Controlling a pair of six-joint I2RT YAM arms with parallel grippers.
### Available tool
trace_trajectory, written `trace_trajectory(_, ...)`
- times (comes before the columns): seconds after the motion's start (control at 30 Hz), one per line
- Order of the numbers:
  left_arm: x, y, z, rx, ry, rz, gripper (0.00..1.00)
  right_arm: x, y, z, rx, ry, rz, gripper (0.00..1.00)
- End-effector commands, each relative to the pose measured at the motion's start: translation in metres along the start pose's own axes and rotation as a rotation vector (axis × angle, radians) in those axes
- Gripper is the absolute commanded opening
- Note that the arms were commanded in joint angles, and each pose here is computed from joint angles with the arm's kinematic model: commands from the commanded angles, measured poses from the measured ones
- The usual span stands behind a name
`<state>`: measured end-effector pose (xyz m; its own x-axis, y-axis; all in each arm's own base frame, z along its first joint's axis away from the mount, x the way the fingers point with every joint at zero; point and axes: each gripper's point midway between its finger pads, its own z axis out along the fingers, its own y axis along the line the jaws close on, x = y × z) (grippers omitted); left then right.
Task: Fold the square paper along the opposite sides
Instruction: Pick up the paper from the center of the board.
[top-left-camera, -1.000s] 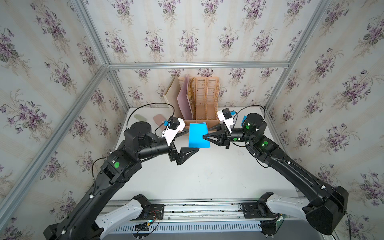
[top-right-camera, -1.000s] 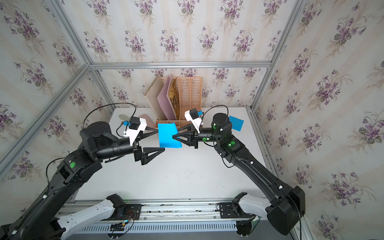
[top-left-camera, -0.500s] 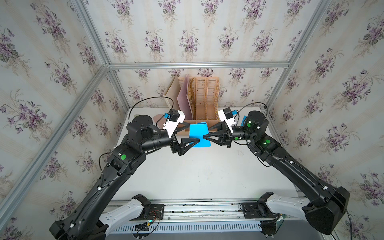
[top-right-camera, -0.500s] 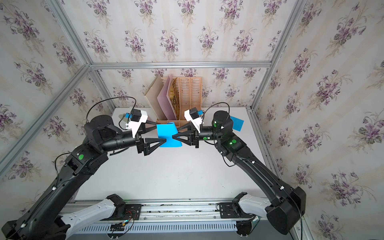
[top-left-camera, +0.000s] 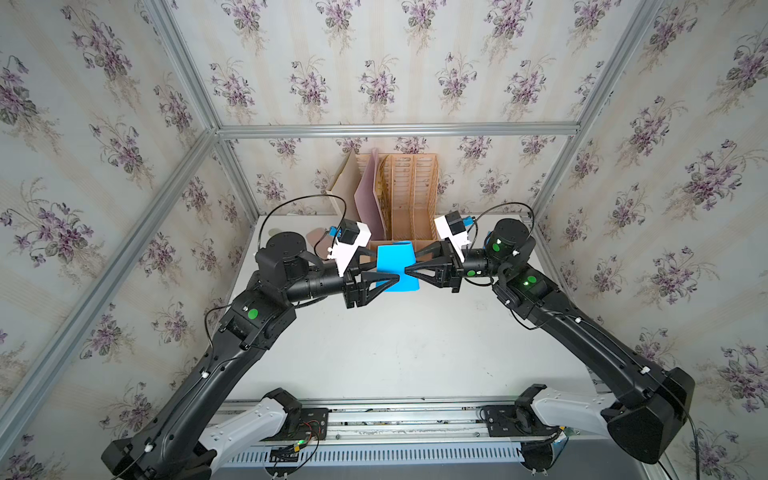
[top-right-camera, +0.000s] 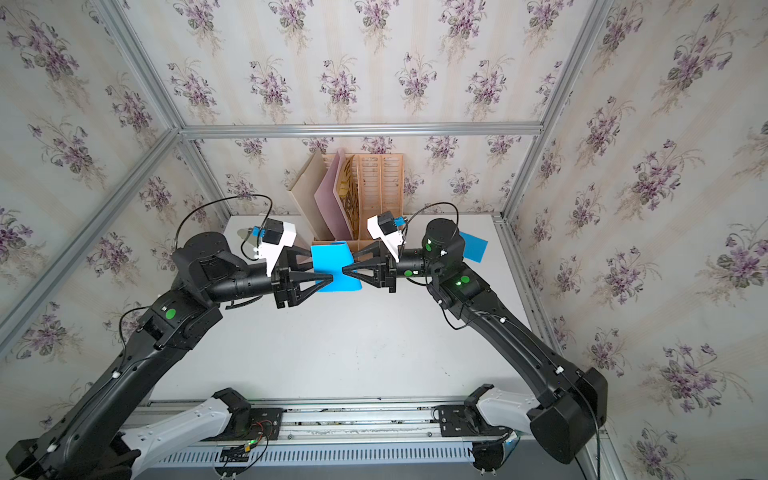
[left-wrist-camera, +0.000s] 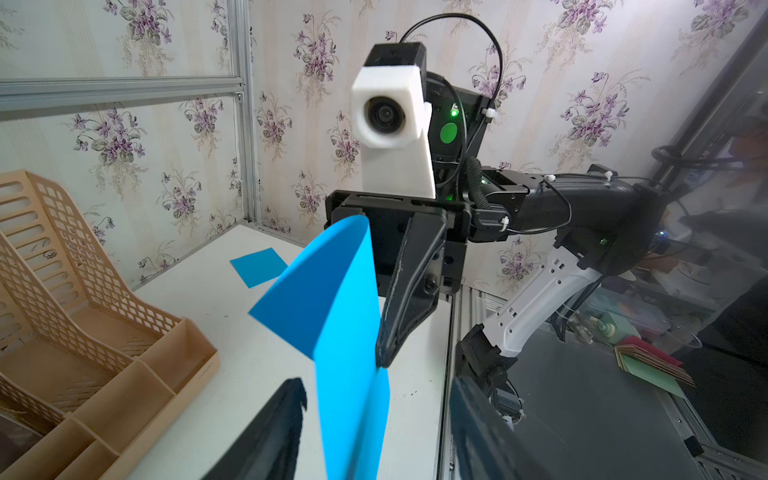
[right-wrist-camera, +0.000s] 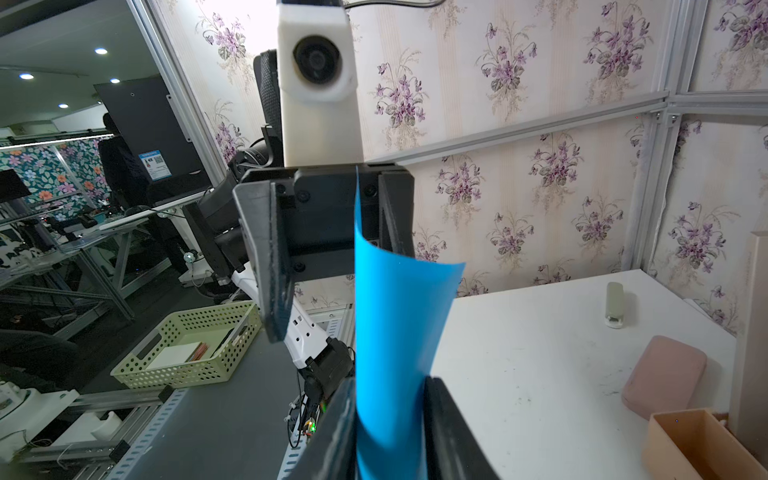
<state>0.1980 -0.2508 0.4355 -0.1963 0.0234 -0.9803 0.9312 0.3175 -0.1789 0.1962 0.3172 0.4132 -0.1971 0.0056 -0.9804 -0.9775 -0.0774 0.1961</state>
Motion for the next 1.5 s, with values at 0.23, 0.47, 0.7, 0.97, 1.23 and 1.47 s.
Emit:
trace_trajectory(0.23,-0.014,0.004,-0.006,-0.032,-0.062,0.026,0.42,-0.001,0.002,-0.001,-0.010,-0.004,-0.009,0.31)
trace_trajectory(0.47,-0.013,0.005,-0.005,-0.030,-0.065,0.020,0.32,-0.002,0.004,-0.001,-0.016,-0.005,-0.012,0.31)
trace_trajectory(0.7,-0.015,0.005,-0.005,-0.030,-0.077,0.022,0.24,0.000,0.004,-0.001,-0.022,-0.001,-0.008,0.31)
trace_trajectory(0.97,-0.013,0.004,-0.004,-0.013,-0.072,0.017,0.17,0.000,0.004,-0.001,-0.022,-0.001,-0.009,0.31)
trace_trajectory(1.23,-0.012,0.000,0.000,0.032,-0.060,0.000,0.00,0.000,0.001,-0.001,-0.007,-0.006,-0.002,0.39)
trace_trajectory(1.47,-0.013,-0.005,-0.005,0.031,-0.046,-0.004,0.00,0.001,-0.052,-0.022,0.317,-0.037,0.043,0.69)
